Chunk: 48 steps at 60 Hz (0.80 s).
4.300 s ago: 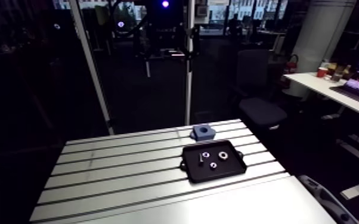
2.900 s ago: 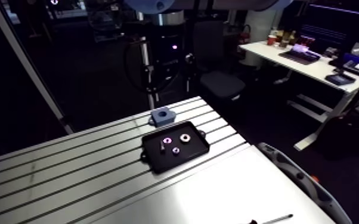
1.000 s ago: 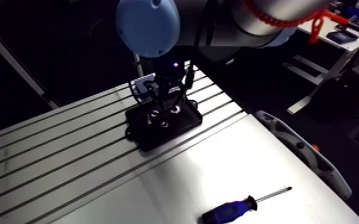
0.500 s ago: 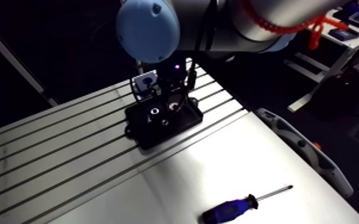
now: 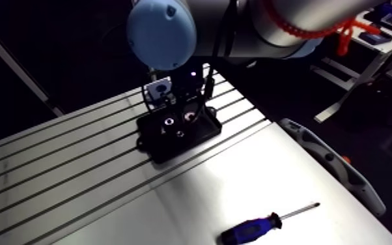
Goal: Pick up the bearing and press it into the housing until flush.
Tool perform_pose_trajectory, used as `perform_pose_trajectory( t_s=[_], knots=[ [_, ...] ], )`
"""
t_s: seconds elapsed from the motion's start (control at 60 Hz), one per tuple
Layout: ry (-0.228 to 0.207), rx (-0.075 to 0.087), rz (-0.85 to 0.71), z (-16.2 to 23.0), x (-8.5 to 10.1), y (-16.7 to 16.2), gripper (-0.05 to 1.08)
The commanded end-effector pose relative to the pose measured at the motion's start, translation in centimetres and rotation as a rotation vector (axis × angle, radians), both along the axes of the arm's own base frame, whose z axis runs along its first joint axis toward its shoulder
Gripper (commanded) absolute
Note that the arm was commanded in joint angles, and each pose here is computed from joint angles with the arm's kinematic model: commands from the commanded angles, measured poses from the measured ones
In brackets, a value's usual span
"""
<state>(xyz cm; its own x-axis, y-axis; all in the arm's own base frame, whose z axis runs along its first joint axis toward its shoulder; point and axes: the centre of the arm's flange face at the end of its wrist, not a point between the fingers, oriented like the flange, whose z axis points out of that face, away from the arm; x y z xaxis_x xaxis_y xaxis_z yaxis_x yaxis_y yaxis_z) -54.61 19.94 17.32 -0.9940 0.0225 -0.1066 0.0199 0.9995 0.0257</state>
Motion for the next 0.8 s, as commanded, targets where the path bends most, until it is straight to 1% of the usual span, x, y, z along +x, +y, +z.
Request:
perform_pose_trajectory(
  t_s=[0.017,0.333,0.4,0.5,0.667,0.733,0.8],
  knots=[
    [0.0,-0.002,-0.003,-0.06,-0.01,-0.02,0.35],
    [0.004,0.001,-0.003,0.08,-0.23,0.02,0.4],
    [-0.001,-0.004,-0.003,-0.38,-0.34,0.08,0.41],
    [0.002,-0.004,-0.004,-0.34,-0.41,0.11,0.44],
    [0.0,-0.007,-0.003,-0.51,-0.45,0.01,0.46],
    [0.001,-0.006,-0.003,-0.46,-0.5,0.04,0.49],
    [0.001,-0.006,-0.003,-0.46,-0.5,0.04,0.5]
  ],
)
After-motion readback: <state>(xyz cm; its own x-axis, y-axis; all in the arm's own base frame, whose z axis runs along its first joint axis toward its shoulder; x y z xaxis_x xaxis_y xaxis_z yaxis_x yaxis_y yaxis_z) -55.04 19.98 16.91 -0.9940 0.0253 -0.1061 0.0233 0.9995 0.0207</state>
